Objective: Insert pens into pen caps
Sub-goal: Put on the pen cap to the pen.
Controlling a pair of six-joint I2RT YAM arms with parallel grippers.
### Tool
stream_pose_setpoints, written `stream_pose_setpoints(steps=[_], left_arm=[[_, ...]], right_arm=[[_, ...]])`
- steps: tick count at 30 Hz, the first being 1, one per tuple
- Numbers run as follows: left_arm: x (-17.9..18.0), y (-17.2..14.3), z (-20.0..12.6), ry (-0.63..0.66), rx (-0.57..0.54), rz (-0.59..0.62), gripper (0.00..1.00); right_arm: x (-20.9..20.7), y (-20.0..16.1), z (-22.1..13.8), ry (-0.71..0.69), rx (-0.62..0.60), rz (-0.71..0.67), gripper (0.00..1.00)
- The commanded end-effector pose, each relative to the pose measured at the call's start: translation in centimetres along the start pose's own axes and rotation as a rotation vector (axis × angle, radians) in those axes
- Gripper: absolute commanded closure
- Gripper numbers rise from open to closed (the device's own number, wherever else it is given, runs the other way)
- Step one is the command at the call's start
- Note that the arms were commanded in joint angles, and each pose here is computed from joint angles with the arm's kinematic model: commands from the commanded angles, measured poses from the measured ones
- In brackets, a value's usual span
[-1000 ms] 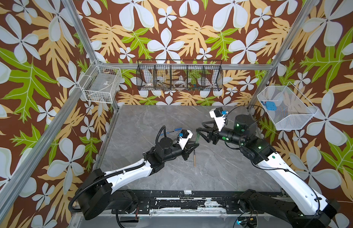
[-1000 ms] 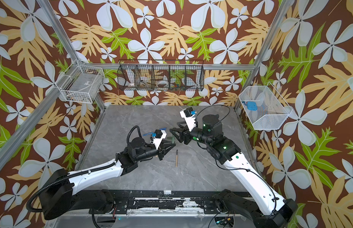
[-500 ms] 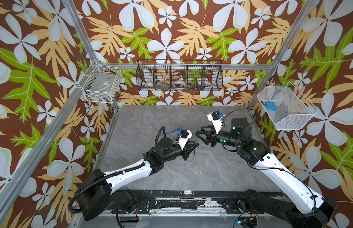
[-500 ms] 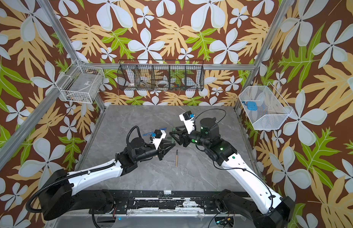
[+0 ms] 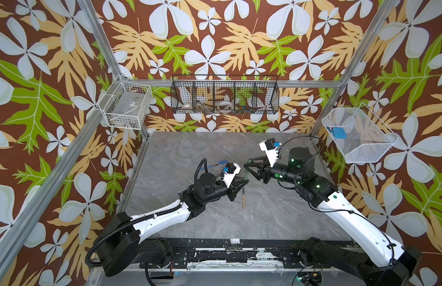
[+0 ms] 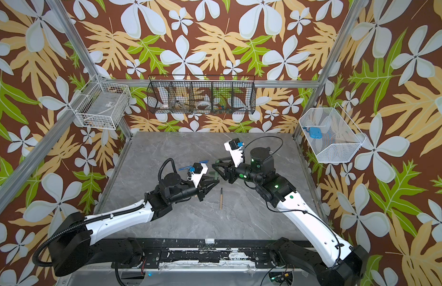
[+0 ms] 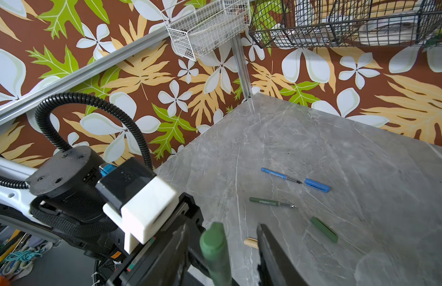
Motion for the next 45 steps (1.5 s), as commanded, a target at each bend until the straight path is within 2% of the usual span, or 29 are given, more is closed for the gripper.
stream_pose_setpoints(steps=[1,4,7,13,19,33,45], left_arm=[[-0.2,0.9,0.0,-0.006,-0.040,0.018,1.00],[-0.1,1.1,0.0,0.005,-0.048,0.023,1.00],[-0.1,2.1,0.0,0.021,-0.081,0.030,1.00],[-1.0,6.3,0.2,0.027,-0.187,0.073,1.00],[-1.2,9.3,0.8,0.062,-0.247,0.145,1.00],[-0.8,13.1,1.1,0.051,-0.329,0.168,1.00],[-2.0,13.8,1.0,-0.031,-0.345,0.147,1.00]], right_arm=[[0.2,0.3,0.1,0.023,-0.020,-0.004,0.64],[0.3,0.0,0.2,0.031,-0.017,0.003,0.79],[0.2,-0.7,0.4,0.035,-0.004,0.015,0.88],[-0.1,-1.9,0.7,0.032,0.018,0.022,0.94],[-0.1,-2.5,0.8,0.061,0.034,0.034,1.00],[-0.6,-5.6,1.2,0.051,0.104,0.086,1.00],[-0.6,-6.9,1.2,0.050,0.094,0.144,1.00]])
Point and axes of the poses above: each gripper's point midway between its finger pads, its own z axis out along the fingers, its own x axis along the line the jaws close on, y = z × x, the point moved 4 cm from there along -z, back along the fingers, and after that the axes turned 10 degrees about -z, right-handed, at the moved point
